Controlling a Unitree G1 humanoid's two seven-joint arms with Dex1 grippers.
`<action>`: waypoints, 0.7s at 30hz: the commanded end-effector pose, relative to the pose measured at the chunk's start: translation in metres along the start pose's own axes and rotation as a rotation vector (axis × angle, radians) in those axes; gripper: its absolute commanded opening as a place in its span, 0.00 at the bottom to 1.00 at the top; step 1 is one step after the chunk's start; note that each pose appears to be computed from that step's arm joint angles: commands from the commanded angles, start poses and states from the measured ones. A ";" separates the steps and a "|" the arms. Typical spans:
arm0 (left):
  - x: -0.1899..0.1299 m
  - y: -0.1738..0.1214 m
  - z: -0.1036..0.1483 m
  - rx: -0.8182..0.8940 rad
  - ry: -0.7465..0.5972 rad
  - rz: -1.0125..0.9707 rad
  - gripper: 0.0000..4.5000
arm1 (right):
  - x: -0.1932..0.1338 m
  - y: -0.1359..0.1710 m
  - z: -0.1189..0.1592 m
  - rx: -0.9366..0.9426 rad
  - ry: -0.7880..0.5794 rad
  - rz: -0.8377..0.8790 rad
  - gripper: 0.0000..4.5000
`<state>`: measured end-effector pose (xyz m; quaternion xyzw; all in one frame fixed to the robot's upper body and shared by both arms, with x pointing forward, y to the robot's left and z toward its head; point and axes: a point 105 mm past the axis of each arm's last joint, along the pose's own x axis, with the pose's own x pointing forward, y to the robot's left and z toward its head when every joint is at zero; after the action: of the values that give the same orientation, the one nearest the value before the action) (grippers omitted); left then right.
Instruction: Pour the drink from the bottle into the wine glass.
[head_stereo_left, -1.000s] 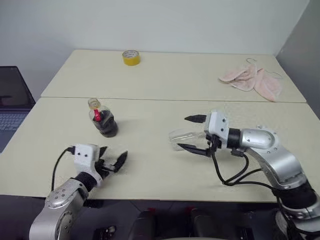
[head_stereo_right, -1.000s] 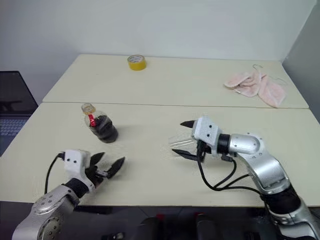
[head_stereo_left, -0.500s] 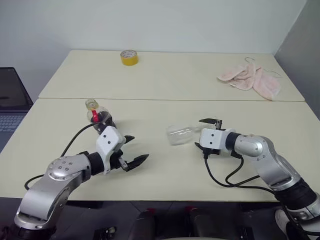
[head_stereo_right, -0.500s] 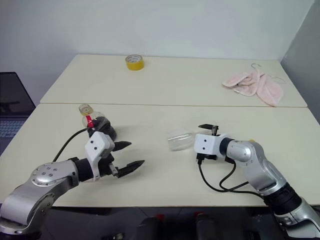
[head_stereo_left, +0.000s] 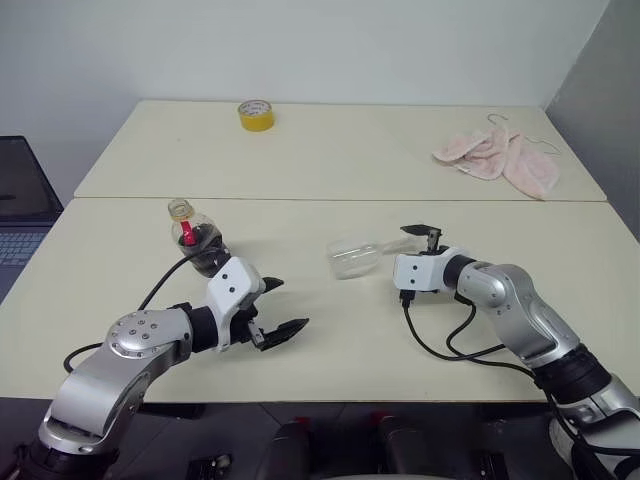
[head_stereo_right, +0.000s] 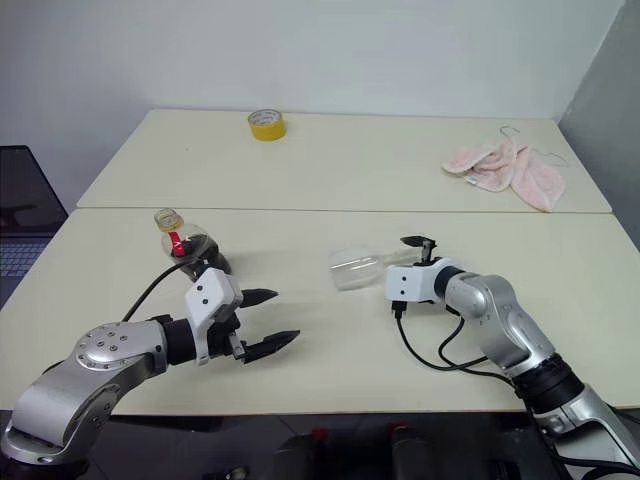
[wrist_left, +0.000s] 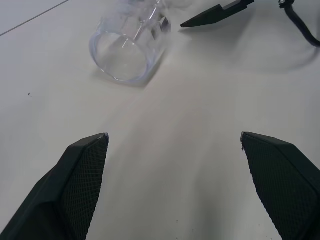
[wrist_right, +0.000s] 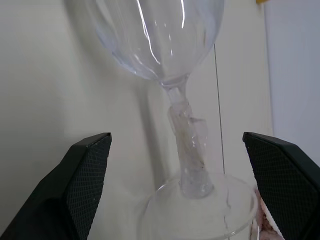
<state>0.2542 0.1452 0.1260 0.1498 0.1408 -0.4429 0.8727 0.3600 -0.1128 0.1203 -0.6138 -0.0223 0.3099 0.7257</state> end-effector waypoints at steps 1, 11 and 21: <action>0.001 -0.002 0.007 0.025 -0.028 -0.011 0.99 | 0.006 -0.016 0.006 -0.048 -0.013 -0.078 1.00; 0.002 -0.003 0.007 0.007 -0.032 -0.021 1.00 | 0.026 -0.020 0.008 -0.045 -0.002 -0.143 0.96; 0.003 -0.002 0.009 0.002 -0.038 -0.014 1.00 | 0.027 -0.016 0.006 0.048 0.006 -0.189 0.26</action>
<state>0.2553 0.1409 0.1276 0.1422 0.1344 -0.4473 0.8727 0.3859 -0.0961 0.1101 -0.6080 -0.0453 0.2578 0.7495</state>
